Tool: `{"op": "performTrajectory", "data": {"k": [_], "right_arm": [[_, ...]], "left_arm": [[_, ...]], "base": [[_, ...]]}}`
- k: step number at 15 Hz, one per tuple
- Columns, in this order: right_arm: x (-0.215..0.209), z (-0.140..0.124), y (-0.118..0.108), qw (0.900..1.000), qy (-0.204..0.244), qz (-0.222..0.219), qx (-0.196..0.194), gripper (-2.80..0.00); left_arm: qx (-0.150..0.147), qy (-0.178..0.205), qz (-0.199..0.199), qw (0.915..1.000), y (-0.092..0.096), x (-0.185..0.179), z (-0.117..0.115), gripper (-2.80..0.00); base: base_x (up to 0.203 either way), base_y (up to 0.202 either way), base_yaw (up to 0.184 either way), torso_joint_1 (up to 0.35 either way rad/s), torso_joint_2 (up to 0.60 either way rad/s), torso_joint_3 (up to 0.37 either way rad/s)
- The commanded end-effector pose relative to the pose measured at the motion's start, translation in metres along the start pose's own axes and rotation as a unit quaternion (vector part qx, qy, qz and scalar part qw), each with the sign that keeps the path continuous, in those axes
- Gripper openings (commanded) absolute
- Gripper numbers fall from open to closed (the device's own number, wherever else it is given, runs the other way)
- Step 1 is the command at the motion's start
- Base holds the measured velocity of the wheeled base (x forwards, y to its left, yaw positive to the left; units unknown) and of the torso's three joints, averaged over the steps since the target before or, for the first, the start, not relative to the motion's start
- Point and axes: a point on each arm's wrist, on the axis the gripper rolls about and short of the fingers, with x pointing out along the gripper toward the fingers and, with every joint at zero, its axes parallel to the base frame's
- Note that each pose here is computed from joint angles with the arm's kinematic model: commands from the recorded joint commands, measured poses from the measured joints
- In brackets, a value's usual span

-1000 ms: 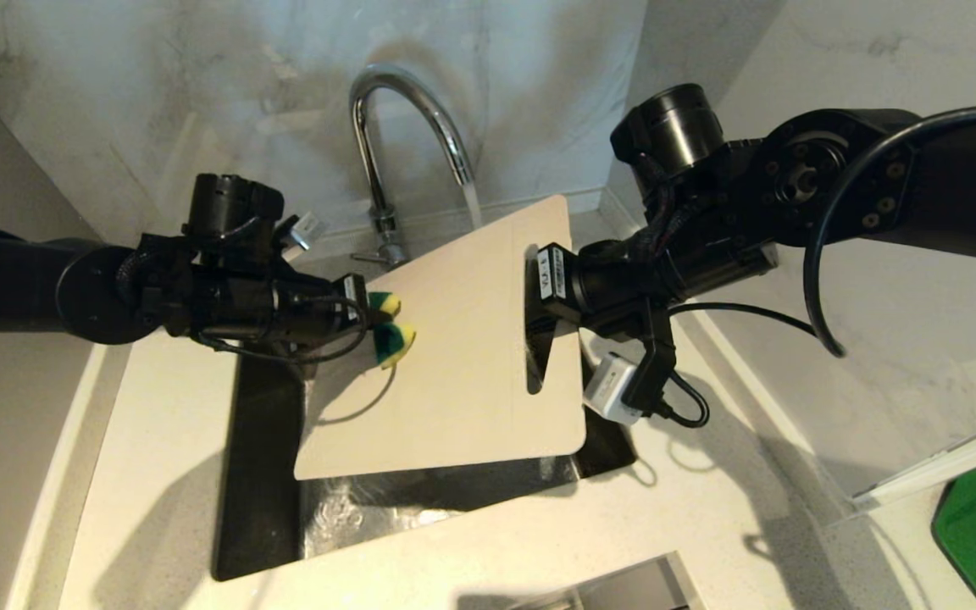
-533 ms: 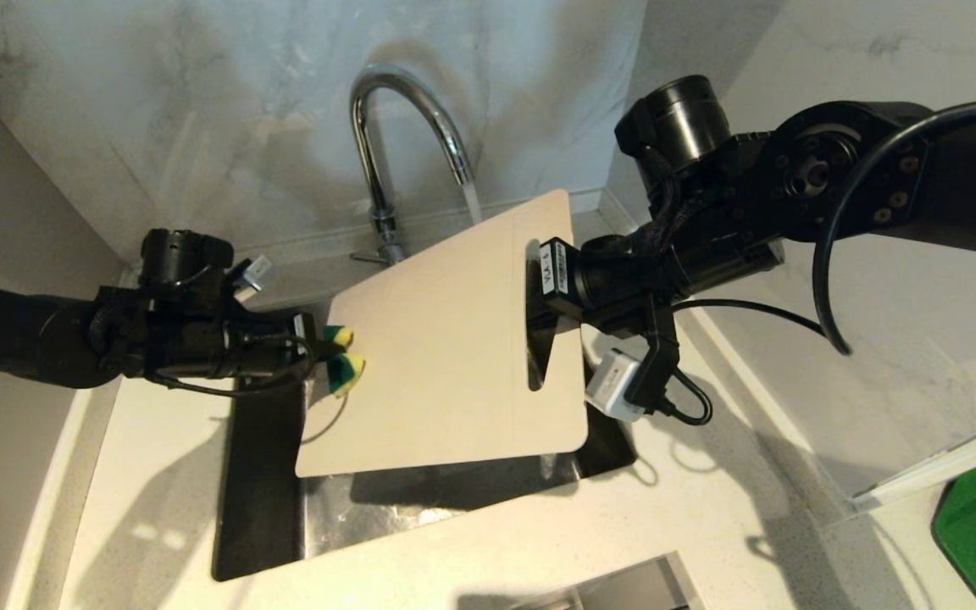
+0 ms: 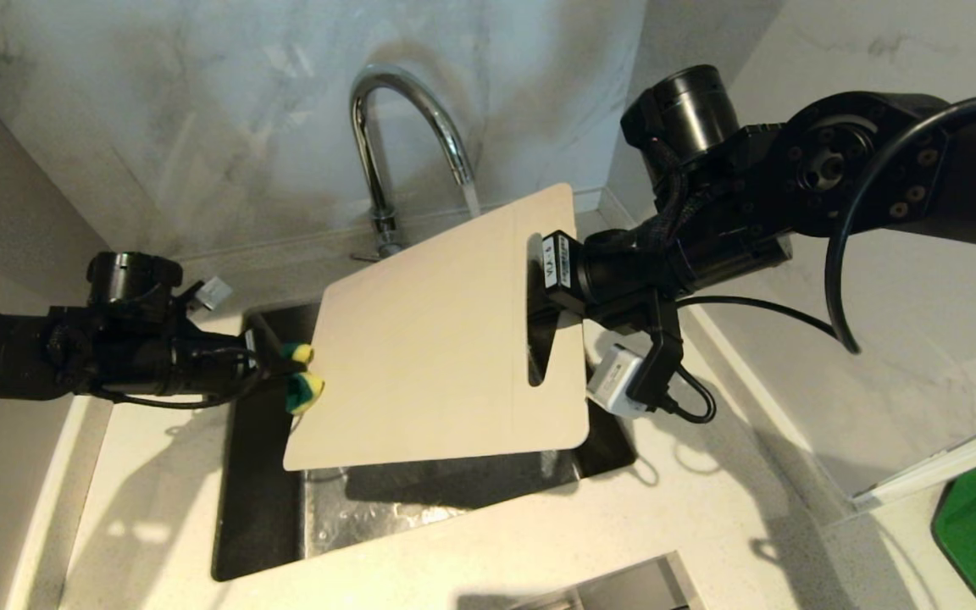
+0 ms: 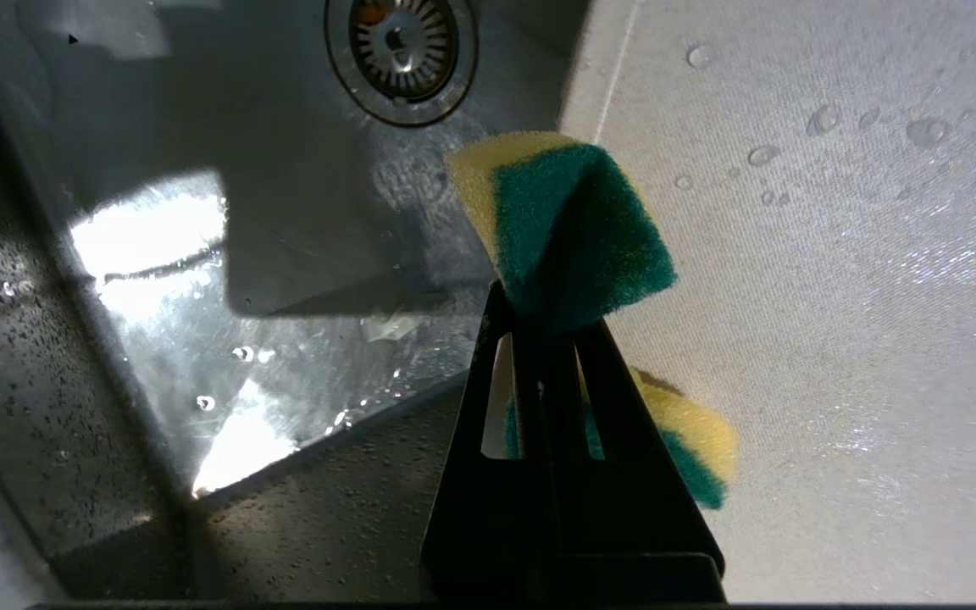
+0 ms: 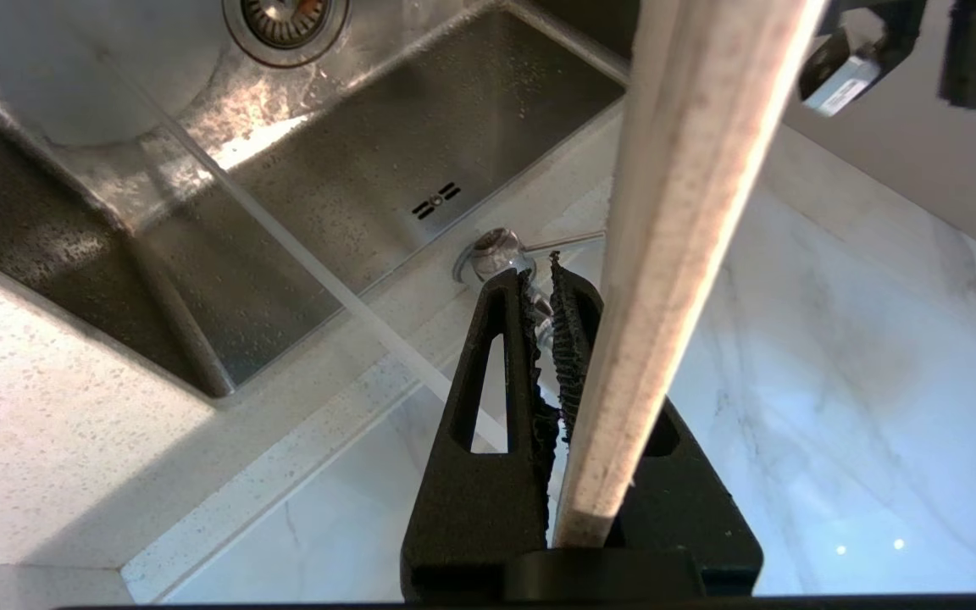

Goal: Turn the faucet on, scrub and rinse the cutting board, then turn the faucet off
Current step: Scrub the cutting board underwater

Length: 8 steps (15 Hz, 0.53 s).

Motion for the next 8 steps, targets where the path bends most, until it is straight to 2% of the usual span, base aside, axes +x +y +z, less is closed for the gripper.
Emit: {"op": "performTrajectory", "data": {"k": [1, 3, 5, 8], "right_arm": [[0.000, 0.001, 0.000, 1.000, -0.003, 0.000, -0.007, -2.80], [0.002, 0.001, 0.001, 1.000, -0.005, 0.001, -0.005, -2.80], [0.001, 0.001, 0.001, 1.000, -0.004, 0.001, -0.006, -2.80], [0.002, 0.002, 0.001, 1.000, -0.006, 0.001, -0.005, -2.80]], "left_arm": [[0.000, -0.020, -0.017, 0.9997, -0.013, -0.015, 0.008, -2.80], [0.004, -0.034, -0.053, 0.9980, -0.045, -0.025, 0.014, -2.80], [0.000, -0.043, -0.097, 0.9943, -0.086, -0.037, 0.024, -2.80], [0.001, -0.032, -0.155, 0.9874, -0.146, -0.050, 0.036, -2.80]], "base": [[0.000, 0.000, 0.000, 0.000, 0.00, 0.000], [0.000, 0.000, 0.000, 0.000, 0.00, 0.000], [0.000, 0.000, 0.000, 0.000, 0.00, 0.000], [0.000, 0.000, 0.000, 0.000, 0.00, 0.000]]}}
